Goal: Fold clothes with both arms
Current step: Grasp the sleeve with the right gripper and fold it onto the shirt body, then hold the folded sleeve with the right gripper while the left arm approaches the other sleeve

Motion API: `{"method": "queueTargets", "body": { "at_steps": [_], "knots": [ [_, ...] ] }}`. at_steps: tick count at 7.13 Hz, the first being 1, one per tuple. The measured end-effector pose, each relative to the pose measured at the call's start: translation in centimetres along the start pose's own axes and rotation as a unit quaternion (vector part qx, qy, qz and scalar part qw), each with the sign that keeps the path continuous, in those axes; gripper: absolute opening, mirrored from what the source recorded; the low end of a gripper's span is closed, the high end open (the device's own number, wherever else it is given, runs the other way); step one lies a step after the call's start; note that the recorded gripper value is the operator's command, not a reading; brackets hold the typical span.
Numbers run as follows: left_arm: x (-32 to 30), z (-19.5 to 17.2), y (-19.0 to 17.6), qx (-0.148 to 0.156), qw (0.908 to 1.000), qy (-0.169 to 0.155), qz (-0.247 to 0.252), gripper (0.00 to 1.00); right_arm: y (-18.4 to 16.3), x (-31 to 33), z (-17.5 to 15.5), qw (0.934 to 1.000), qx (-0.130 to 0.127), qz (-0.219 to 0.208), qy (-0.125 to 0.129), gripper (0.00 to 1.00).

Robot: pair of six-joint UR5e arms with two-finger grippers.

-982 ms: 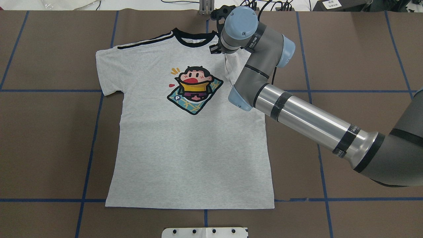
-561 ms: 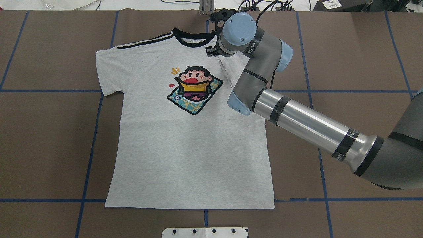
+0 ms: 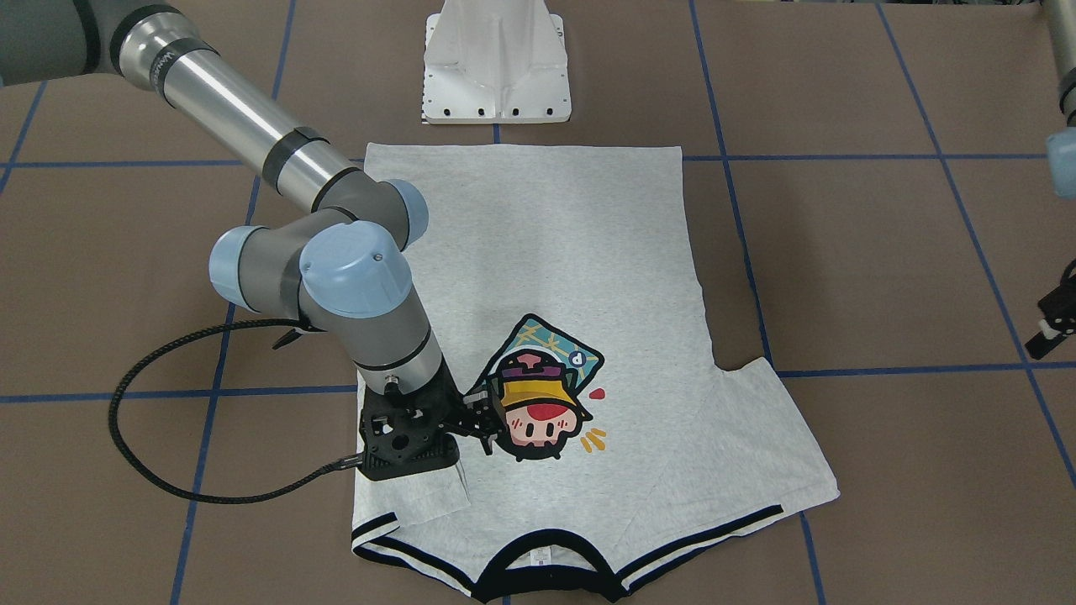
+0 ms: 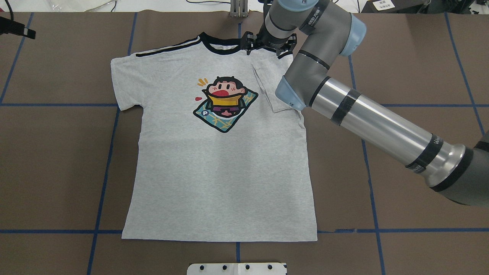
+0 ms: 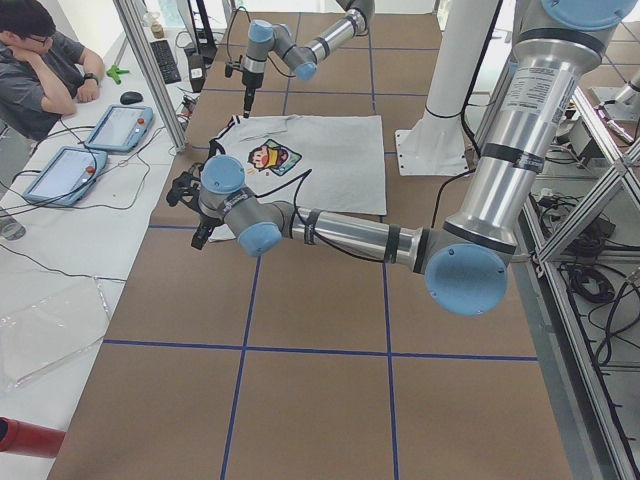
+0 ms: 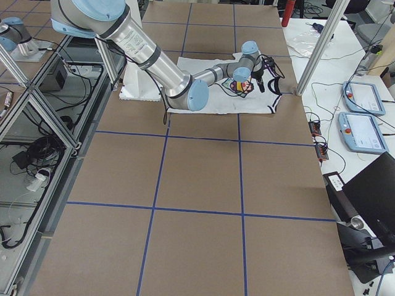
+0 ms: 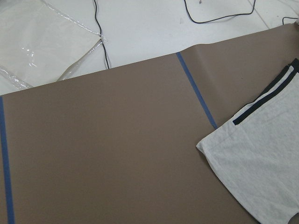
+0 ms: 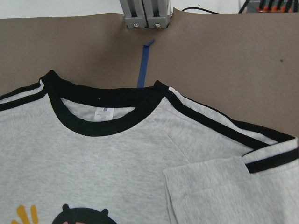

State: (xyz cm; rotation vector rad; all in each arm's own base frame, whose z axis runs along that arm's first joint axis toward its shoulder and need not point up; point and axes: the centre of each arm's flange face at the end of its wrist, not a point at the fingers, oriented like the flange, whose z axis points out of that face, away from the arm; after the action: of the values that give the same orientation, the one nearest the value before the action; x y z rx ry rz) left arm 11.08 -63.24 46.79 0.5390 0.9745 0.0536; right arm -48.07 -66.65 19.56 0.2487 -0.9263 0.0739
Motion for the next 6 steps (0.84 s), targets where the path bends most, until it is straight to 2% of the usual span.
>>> {"method": "queueTargets", "body": {
  "at_steps": [1,2,3,5,6],
  "knots": [
    [2.7,2.8,-0.4,0.009,0.9996,-0.003,-0.025,1.0,0.1,1.7,-2.7,0.9984,-0.046,0.033,-0.001,1.0],
    [5.4,6.0,-1.6,0.018,0.9985,-0.014,-0.05,1.0,0.1,3.4,-4.7,0.994,-0.088,0.065,-0.004,1.0],
    [7.6,9.3,-3.2,0.032,0.9967,-0.034,-0.067,1.0,0.4,4.6,-5.9,0.9911,-0.105,0.081,-0.005,1.0],
    [8.7,15.6,-4.7,0.071,0.9911,-0.072,-0.087,1.0,2.4,6.8,-7.4,0.9919,-0.1,0.078,-0.008,1.0],
    [8.3,18.3,-3.4,0.085,0.9891,-0.083,-0.087,1.0,3.3,7.2,-7.8,0.9929,-0.095,0.071,-0.01,1.0]
  ]
}}
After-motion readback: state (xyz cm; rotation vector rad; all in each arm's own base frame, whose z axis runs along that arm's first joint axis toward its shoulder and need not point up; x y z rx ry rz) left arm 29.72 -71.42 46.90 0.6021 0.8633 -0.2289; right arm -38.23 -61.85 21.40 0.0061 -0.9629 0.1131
